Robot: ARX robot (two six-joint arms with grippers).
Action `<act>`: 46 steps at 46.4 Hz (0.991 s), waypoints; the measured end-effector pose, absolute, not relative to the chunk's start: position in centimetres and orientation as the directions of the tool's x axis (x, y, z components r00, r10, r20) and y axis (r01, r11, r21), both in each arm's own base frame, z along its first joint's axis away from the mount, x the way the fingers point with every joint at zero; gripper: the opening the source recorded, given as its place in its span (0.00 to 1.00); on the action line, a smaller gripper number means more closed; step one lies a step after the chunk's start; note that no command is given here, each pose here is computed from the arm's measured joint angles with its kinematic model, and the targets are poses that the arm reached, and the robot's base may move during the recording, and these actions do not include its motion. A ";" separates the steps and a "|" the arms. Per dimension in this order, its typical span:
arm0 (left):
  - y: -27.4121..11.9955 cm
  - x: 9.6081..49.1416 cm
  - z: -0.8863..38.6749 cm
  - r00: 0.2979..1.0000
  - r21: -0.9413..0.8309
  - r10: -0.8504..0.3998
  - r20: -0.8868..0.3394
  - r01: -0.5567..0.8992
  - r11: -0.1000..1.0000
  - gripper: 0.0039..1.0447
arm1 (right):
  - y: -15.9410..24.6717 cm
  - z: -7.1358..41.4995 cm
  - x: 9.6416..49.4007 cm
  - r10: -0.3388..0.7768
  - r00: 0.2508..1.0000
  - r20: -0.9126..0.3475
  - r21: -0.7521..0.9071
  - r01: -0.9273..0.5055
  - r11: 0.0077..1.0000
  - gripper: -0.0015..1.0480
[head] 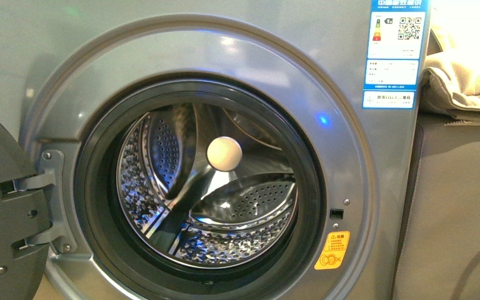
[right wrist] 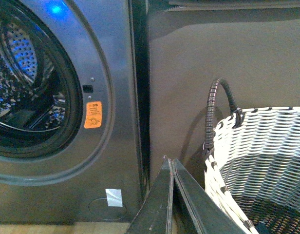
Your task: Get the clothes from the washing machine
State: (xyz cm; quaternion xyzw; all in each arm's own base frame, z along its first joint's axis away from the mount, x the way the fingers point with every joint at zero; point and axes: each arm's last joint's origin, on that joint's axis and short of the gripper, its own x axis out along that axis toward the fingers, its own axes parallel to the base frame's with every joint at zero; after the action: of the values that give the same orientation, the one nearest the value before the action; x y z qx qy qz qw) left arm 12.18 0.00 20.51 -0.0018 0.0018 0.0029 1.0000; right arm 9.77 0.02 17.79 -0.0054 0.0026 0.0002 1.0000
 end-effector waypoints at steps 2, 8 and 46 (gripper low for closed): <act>0.0 12.1 20.2 1.000 -0.003 0.002 -0.003 -0.002 1.000 0.03 | 0.0 17.7 9.8 0.001 1.000 -0.006 -0.011 -0.001 1.000 0.02; 0.0 11.8 19.5 1.000 -0.003 -0.002 -0.001 0.002 1.000 0.03 | 0.0 17.4 9.8 0.000 1.000 -0.002 -0.011 0.000 1.000 0.02; 0.0 9.8 16.6 1.000 -0.003 -0.002 0.003 0.002 1.000 0.03 | 0.0 16.5 9.8 0.000 1.000 -0.003 -0.011 0.000 1.000 0.02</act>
State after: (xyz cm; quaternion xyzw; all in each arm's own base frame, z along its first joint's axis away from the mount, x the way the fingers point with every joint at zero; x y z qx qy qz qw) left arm 9.75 -0.02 16.59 -0.0016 -0.0014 -0.0008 1.0000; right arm 9.77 0.02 16.46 -0.0054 0.0014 0.0002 1.0000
